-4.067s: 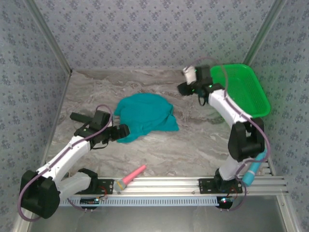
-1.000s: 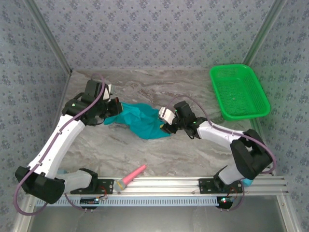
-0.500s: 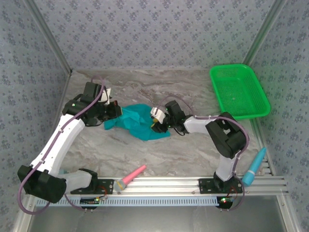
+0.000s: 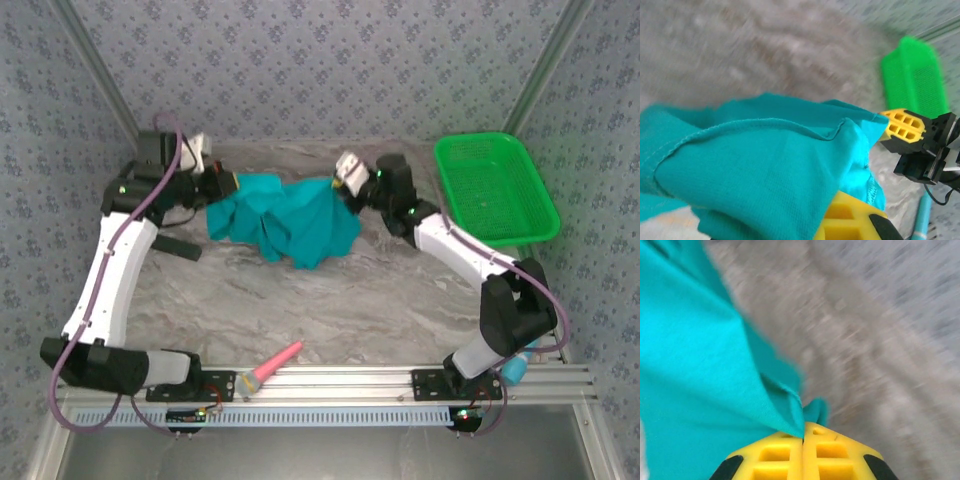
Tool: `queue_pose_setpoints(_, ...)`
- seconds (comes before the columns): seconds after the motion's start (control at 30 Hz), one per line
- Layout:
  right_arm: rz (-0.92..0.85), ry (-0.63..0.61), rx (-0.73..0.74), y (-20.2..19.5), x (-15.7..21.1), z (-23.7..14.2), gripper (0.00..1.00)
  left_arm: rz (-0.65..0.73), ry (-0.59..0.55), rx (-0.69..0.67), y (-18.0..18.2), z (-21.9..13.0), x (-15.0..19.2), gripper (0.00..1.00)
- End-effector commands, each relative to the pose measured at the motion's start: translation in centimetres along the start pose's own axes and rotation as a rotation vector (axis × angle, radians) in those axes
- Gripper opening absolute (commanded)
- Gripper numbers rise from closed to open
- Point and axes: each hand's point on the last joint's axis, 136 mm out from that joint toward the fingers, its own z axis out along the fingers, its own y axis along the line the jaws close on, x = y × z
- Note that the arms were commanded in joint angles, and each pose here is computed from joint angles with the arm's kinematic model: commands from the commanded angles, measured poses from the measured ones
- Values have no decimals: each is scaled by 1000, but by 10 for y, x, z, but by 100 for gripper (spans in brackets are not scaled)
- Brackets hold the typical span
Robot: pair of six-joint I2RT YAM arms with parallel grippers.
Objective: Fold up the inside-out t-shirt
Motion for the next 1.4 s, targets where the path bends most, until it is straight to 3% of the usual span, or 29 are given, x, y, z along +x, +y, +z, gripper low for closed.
queue_pose_setpoints(0.0, -141, -33, 304, -81, -73, -42, 0, 110, -138, 66, -37, -20, -57, 0)
queue_pose_setpoints(0.13, -235, -86, 391, -94, -117, -83, 0, 191, -232, 103, -65, -42, -91, 0)
queue_pose_setpoints(0.23, -306, -35, 372, -69, -100, -98, 0, 228, -270, 108, -65, -53, -84, 0)
queue_pose_setpoints(0.33, -350, 94, 352, -34, -53, -104, 0, 238, -260, 65, -36, -40, -53, 0)
queue_pose_setpoints(0.4, -335, 209, 281, -1, -2, -102, 0, 218, -245, 27, -6, -21, -26, 0)
queue_pose_setpoints(0.5, -301, 368, 89, 68, 75, -96, 2, 128, -139, -28, 46, 19, 31, 0)
queue_pose_setpoints(0.53, -292, 433, 20, 90, 101, -97, 7, 85, -85, -44, 63, 33, 53, 1)
queue_pose_setpoints(0.6, -268, 527, -132, 132, 139, -102, 23, -11, 21, -85, 95, 55, 95, 23)
queue_pose_setpoints(0.67, -214, 578, -273, 163, 161, -112, 33, -105, 137, -108, 120, 71, 140, 57)
queue_pose_setpoints(0.7, -186, 582, -296, 168, 163, -114, 36, -137, 188, -119, 128, 74, 159, 60)
queue_pose_setpoints(0.83, -41, 560, -220, 147, 157, -106, 38, -219, 288, -165, 143, 68, 200, 61)
queue_pose_setpoints(0.87, 26, 549, -180, 133, 155, -103, 43, -238, 297, -177, 145, 65, 206, 60)
queue_pose_setpoints(1.0, 520, 541, 128, 64, 170, -94, 56, -295, 332, -208, 146, 60, 231, 57)
queue_pose_setpoints(1.07, 733, 587, 211, 51, 189, -95, 56, -277, 357, -237, 149, 62, 244, 58)
queue_pose_setpoints(1.37, 918, 751, 45, 111, 224, -83, 54, -280, 420, -364, 174, 92, 261, 64)
